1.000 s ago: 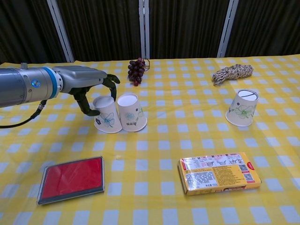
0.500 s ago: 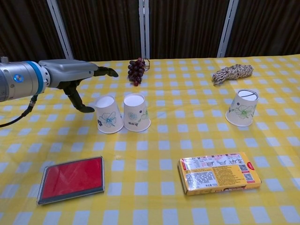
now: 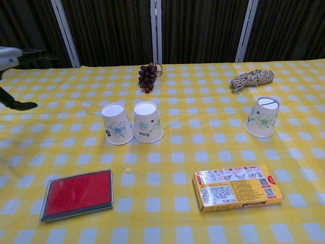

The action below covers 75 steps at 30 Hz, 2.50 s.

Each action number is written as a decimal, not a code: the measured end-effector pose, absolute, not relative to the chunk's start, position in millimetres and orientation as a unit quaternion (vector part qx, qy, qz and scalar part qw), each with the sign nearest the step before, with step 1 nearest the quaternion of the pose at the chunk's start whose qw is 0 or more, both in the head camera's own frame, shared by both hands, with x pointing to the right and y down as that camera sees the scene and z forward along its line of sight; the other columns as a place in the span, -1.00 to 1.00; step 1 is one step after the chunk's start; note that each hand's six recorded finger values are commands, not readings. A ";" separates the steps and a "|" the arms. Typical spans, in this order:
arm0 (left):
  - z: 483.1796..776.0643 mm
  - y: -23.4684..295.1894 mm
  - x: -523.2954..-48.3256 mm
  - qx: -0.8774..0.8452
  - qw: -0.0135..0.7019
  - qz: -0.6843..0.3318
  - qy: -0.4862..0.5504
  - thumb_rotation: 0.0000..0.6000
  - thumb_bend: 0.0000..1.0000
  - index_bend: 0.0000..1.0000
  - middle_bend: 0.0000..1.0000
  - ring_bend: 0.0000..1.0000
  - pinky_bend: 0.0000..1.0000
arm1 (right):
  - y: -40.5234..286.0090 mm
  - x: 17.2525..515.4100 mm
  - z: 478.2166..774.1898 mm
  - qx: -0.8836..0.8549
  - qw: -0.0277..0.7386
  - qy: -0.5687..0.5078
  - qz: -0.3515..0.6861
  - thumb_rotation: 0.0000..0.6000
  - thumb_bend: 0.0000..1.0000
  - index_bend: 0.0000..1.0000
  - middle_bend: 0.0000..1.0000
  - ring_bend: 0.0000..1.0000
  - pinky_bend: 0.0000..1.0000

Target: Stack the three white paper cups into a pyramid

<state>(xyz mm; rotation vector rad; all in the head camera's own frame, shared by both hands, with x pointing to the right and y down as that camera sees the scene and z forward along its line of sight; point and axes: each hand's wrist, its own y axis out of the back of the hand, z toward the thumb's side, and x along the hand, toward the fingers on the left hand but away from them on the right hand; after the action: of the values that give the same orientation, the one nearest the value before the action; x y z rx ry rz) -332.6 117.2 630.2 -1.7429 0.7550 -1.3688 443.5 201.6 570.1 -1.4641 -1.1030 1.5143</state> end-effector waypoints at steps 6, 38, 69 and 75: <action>608.0 147.4 -383.7 -0.655 0.386 -0.549 0.347 1.00 -0.39 -1.00 -1.00 -1.00 -1.00 | 174.4 406.2 578.7 -0.600 0.388 -0.402 0.573 1.00 -0.82 -0.73 -1.00 -1.00 -0.86; 600.7 151.9 -402.3 -0.662 0.377 -0.542 0.355 1.00 -0.39 -1.00 -1.00 -1.00 -1.00 | 80.0 302.8 672.1 -0.672 0.283 -0.273 0.628 1.00 -0.72 -0.49 -1.00 -1.00 -0.84; 603.1 148.5 -406.7 -0.662 0.368 -0.545 0.359 1.00 -0.39 -1.00 -1.00 -1.00 -1.00 | 76.3 269.4 686.3 -0.688 0.306 -0.280 0.595 1.00 -0.56 0.01 -0.66 -1.00 -0.63; 601.8 148.0 -408.4 -0.661 0.367 -0.545 0.363 1.00 -0.39 -1.00 -1.00 -1.00 -1.00 | 73.9 249.3 670.7 -0.700 0.318 -0.287 0.571 1.00 -0.56 0.01 -0.65 -1.00 -0.62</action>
<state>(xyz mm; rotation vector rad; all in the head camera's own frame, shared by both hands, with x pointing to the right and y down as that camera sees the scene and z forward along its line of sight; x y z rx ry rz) -408.4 148.0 601.8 -1.6977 0.9318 -1.4010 249.3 73.9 670.7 -1.8407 -0.7550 1.5033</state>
